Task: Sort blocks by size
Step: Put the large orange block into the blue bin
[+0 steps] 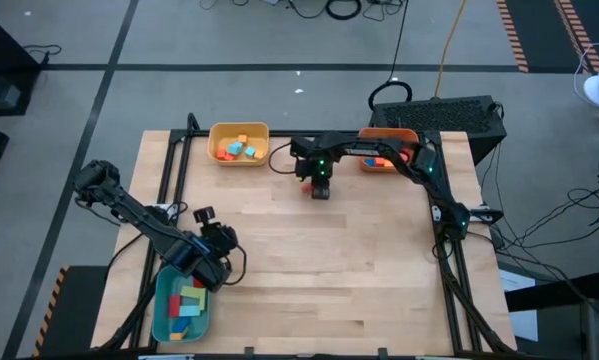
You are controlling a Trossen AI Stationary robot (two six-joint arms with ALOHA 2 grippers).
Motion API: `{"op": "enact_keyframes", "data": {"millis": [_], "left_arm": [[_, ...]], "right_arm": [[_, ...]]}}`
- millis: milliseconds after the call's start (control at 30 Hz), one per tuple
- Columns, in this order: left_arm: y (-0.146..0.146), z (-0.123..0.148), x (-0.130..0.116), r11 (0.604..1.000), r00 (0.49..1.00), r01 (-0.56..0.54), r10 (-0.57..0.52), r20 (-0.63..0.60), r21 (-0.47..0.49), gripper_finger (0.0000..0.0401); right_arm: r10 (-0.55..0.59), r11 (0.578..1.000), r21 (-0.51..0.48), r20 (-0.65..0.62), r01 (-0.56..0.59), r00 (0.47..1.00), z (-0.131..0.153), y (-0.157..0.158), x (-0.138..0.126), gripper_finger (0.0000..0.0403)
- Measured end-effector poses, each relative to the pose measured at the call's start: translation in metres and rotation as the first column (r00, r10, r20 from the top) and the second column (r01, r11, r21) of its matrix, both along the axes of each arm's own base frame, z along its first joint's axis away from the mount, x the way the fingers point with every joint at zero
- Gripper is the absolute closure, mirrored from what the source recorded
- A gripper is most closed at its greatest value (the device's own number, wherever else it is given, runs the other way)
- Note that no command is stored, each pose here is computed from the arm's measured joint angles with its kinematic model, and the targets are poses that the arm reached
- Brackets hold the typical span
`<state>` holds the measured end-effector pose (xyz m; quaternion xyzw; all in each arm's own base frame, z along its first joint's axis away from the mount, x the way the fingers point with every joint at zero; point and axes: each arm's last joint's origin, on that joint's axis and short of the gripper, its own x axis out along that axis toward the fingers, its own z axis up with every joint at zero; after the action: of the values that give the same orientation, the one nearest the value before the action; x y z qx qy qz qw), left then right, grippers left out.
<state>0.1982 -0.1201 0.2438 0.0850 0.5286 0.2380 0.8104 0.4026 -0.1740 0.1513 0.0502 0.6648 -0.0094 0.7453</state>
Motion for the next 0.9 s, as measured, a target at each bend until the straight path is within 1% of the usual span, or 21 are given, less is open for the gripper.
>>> {"op": "enact_keyframes", "data": {"millis": [100,167,233,367,467,533,600,700,800,900], "left_arm": [[0.005,0.001,0.004,0.999,0.999,-0.02,0.018,0.041,0.048,0.0288],[0.009,0.002,0.008,0.996,0.996,-0.043,0.036,0.082,0.08,0.0288],[0.014,0.002,0.013,0.991,0.989,-0.071,0.056,0.136,0.11,0.0287],[0.021,-0.004,0.022,0.985,0.978,-0.085,0.054,0.201,0.15,0.0278],[0.026,-0.01,0.029,0.973,0.946,-0.15,0.091,0.31,0.173,0.0264],[0.029,-0.013,0.035,0.968,0.917,-0.19,0.116,0.382,0.162,0.0253],[0.032,-0.016,0.041,0.967,0.884,-0.223,0.147,0.443,0.124,0.0238],[0.037,-0.018,0.05,0.969,0.857,-0.234,0.168,0.486,0.076,0.0212],[0.04,-0.014,0.062,0.983,0.848,-0.184,0.146,0.51,0.025,0.0181],[0.041,-0.008,0.073,0.994,0.835,-0.106,0.089,0.543,0.001,0.0153]], "right_arm": [[0.018,1.0,0.006,0.005,-0.018,1.0,0.001,0.004,0.002,0.0368],[0.016,1.0,0.01,0.009,-0.016,1.0,0.006,0.006,0.001,0.0371],[0.02,1.0,0.012,0.032,-0.02,0.999,0.017,0.011,0.0,0.0371],[0.052,0.998,0.015,0.119,-0.054,0.992,0.053,0.026,-0.002,0.0371],[0.066,0.998,-0.025,0.203,-0.062,0.977,0.078,0.043,-0.006,0.0371],[0.07,0.996,-0.066,0.25,-0.055,0.966,0.087,0.054,-0.011,0.0371],[0.077,0.994,-0.1,0.285,-0.05,0.955,0.089,0.068,-0.016,0.0371],[0.092,0.987,-0.158,0.348,-0.038,0.933,0.091,0.088,-0.023,0.0371],[0.112,0.974,-0.227,0.399,-0.021,0.91,0.093,0.107,-0.026,0.0371],[0.147,0.965,-0.261,0.417,-0.037,0.897,0.089,0.125,-0.026,0.0371]]}}
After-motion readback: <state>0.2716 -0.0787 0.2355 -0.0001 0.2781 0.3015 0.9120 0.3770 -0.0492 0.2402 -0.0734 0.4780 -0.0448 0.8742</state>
